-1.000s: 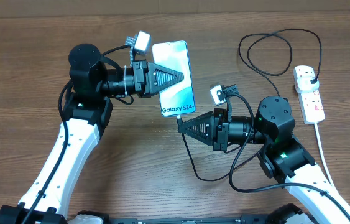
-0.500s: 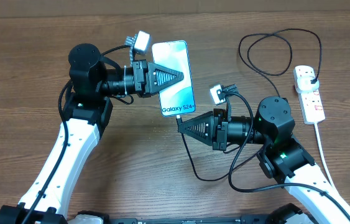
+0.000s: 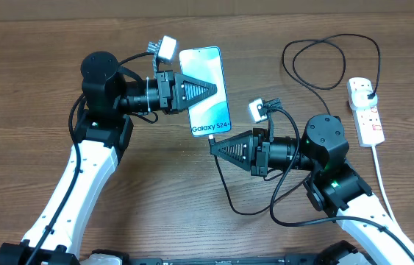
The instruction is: Plug charger to phone and switch on socket
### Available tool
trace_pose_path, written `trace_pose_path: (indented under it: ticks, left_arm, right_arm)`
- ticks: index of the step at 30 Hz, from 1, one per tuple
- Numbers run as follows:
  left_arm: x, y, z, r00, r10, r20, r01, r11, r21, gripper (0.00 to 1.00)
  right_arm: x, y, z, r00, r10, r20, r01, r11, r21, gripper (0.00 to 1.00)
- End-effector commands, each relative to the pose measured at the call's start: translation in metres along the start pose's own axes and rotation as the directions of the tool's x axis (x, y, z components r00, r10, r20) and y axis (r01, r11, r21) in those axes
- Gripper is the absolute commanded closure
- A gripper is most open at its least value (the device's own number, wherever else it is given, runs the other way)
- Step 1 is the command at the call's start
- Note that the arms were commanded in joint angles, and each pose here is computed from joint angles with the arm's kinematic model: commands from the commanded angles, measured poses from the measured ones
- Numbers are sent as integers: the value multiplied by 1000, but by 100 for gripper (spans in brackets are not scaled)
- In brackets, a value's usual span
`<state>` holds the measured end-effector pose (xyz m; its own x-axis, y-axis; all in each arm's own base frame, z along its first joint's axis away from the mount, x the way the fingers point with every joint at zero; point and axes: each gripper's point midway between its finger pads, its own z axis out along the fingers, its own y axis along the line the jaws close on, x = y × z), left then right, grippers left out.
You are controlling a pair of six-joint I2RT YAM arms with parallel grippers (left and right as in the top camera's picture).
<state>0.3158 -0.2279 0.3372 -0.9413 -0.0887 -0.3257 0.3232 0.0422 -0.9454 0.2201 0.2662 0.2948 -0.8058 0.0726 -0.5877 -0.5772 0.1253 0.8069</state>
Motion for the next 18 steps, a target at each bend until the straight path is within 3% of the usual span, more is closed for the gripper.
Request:
trace_pose_path:
  ticks: [1, 18]
  left_arm:
    - [10, -14, 1, 997, 63, -49, -62, 998, 31, 96]
    - [10, -14, 1, 997, 62, -52, -61, 998, 32, 96]
  right_arm:
    - [-14, -2, -3, 997, -26, 77, 23, 999, 39, 96]
    - [-21, -7, -7, 994, -26, 105, 20, 998, 61, 96]
